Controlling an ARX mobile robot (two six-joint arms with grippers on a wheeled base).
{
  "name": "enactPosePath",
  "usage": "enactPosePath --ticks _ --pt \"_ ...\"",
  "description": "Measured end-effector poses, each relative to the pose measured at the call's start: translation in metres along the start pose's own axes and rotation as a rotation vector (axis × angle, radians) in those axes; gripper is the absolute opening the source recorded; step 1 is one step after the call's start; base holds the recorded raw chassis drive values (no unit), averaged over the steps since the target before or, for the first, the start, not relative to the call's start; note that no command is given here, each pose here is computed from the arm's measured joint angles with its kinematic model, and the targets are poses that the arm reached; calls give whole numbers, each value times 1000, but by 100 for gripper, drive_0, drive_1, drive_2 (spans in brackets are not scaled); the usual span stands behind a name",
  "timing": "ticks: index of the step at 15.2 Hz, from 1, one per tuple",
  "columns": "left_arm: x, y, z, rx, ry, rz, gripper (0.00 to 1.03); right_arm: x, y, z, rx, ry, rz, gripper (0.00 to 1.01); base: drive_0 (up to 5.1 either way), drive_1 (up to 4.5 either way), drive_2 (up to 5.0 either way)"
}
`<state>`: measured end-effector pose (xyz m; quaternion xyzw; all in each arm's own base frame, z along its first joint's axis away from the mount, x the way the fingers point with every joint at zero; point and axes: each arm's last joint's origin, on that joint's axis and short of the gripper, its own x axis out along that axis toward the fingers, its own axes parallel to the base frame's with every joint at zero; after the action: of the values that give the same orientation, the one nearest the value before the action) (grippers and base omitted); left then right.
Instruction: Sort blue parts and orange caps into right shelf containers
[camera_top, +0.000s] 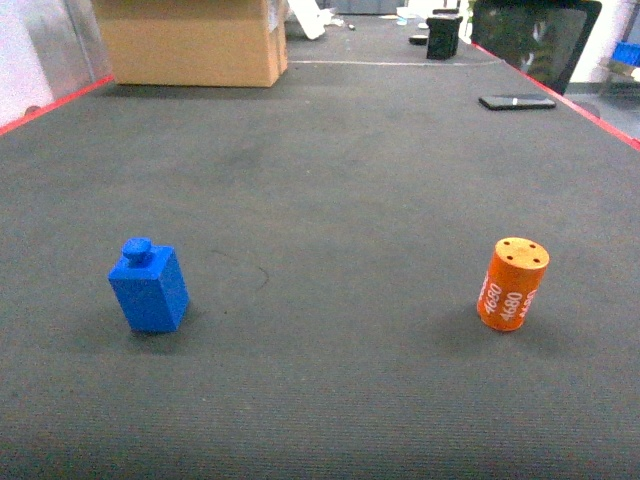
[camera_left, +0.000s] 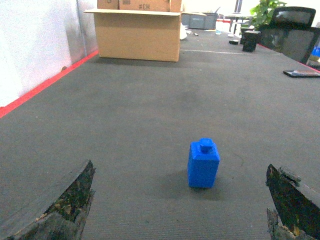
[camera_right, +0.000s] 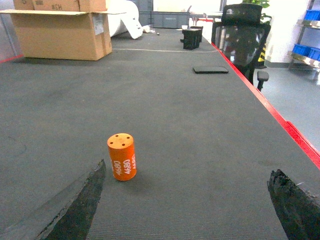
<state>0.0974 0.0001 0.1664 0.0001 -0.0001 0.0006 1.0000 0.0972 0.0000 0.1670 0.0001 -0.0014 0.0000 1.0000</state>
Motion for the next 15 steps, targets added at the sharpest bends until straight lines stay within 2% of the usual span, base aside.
enactPosePath --ticks 15 --pt "0 0 0 0 0 0 98 0 0 0 0 0 0 98 0 0 0"
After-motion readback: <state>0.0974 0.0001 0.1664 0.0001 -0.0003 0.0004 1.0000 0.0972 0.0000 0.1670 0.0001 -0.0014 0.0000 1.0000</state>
